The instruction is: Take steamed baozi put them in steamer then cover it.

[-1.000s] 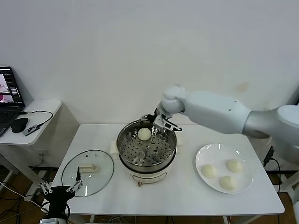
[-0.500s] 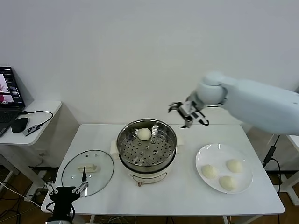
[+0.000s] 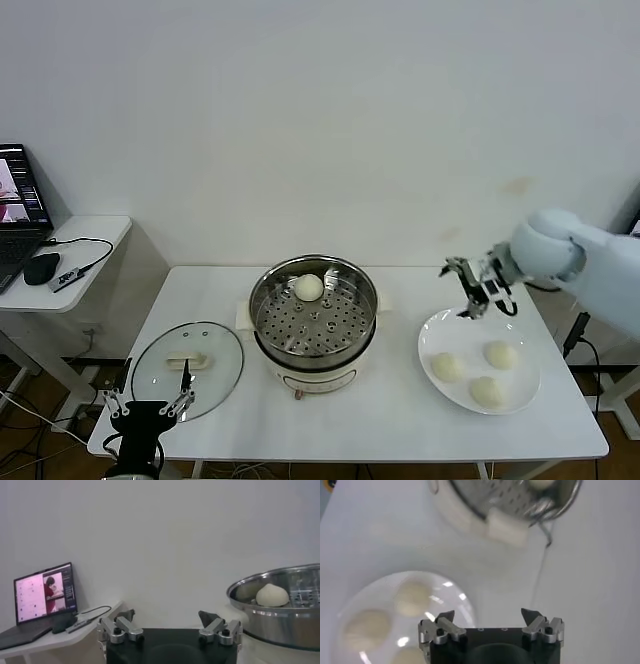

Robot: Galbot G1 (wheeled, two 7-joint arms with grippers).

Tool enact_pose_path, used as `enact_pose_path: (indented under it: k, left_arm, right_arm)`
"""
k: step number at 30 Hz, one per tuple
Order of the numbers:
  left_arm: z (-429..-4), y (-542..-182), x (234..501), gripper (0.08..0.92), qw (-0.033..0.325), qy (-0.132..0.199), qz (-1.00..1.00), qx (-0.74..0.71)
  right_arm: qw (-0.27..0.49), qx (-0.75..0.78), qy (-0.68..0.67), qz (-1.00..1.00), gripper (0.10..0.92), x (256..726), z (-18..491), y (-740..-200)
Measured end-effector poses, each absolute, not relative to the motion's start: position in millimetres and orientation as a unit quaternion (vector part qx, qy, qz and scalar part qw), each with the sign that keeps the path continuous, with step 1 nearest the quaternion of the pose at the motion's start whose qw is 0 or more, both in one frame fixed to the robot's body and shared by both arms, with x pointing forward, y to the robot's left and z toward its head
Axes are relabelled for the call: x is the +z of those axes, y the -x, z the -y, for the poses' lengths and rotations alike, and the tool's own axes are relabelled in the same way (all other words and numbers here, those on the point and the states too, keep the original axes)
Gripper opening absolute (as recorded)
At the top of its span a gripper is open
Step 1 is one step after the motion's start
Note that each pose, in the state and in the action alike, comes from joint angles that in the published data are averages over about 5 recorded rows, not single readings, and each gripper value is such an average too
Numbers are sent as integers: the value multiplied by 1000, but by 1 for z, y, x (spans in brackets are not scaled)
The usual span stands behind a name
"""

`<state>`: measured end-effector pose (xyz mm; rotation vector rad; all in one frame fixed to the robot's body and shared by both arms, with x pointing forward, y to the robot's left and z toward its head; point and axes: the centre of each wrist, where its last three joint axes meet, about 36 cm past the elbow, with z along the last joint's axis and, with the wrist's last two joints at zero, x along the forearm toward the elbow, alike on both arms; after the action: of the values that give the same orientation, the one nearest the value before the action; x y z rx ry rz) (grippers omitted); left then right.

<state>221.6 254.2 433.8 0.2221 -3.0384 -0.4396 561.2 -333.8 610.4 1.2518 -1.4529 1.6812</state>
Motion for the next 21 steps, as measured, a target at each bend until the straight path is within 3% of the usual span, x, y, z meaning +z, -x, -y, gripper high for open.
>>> enact_pose_path:
  k: [10,21]
  left_arm:
    - [-255,-220,432,823,37,-75,986,-147]
    - [-255,-219,429,823,42,-78,985,-146]
  right_arm:
    - [351,598,-472,545,823,543,349,-542]
    - [380,576,-481,540,823,502,347,-536]
